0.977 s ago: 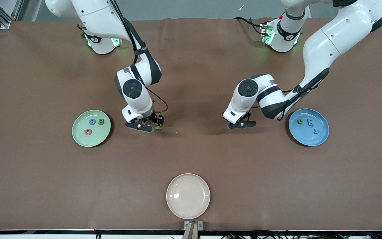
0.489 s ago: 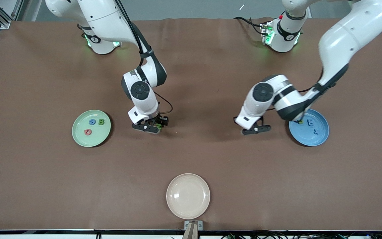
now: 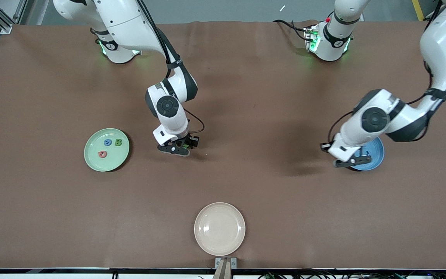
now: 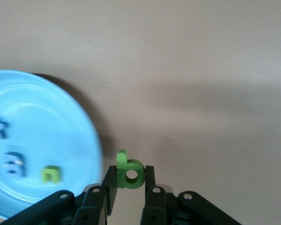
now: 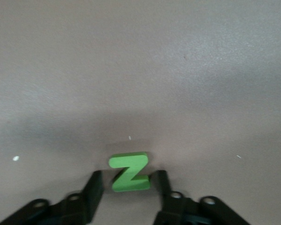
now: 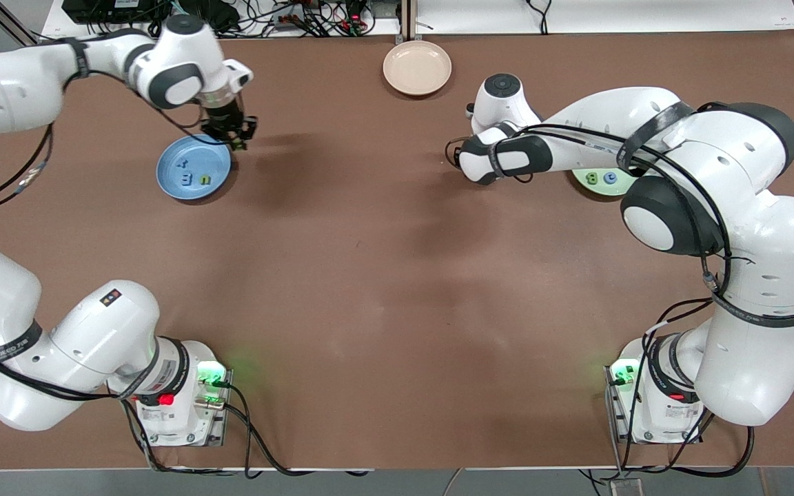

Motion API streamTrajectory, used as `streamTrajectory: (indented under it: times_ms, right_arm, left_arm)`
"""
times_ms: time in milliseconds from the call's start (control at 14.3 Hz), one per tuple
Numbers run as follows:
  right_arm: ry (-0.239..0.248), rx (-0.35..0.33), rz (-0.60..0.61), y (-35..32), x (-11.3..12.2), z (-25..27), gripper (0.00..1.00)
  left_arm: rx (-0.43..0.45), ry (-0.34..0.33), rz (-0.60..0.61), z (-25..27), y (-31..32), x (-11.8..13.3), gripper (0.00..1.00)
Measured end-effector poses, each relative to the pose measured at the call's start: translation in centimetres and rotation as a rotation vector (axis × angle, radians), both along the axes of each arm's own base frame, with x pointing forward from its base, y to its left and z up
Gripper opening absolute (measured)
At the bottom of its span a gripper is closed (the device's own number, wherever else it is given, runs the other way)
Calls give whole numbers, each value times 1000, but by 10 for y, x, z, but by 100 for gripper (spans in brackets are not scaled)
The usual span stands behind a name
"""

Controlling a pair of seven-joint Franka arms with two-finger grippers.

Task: Sort upper and lower case letters into plates
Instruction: 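Drop the b in the blue plate while the right gripper drops Z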

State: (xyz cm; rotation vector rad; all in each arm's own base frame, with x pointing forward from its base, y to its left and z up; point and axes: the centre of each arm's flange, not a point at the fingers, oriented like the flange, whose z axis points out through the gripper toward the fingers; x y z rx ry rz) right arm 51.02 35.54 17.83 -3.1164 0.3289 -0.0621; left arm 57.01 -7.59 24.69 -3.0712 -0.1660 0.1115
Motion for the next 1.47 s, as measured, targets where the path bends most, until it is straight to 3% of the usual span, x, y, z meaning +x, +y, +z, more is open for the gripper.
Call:
streamTrajectory:
  times_ms: [70,419,628,1047,1326,1466]
  right_arm:
    - [-1,2,-4,0,1,1,36]
    - [5,2,-28,-8,6,2,35]
    - [45,-15,-22,-32,25,12,35]
    - [161,26,100,-166,76,93,35]
    - [189,63,207,-262,85,101,35]
    - [202,73,238,-301,80,89,35]
  left_arm:
    - [-4,5,-13,-1,20,1,27]
    - [12,8,-54,-8,87,4,27]
    - [22,-13,-63,-26,98,6,27]
    - [18,-17,-92,-52,85,8,27]
    - [24,-13,-89,-56,88,8,28]
    - [26,-15,-89,-55,89,9,43]
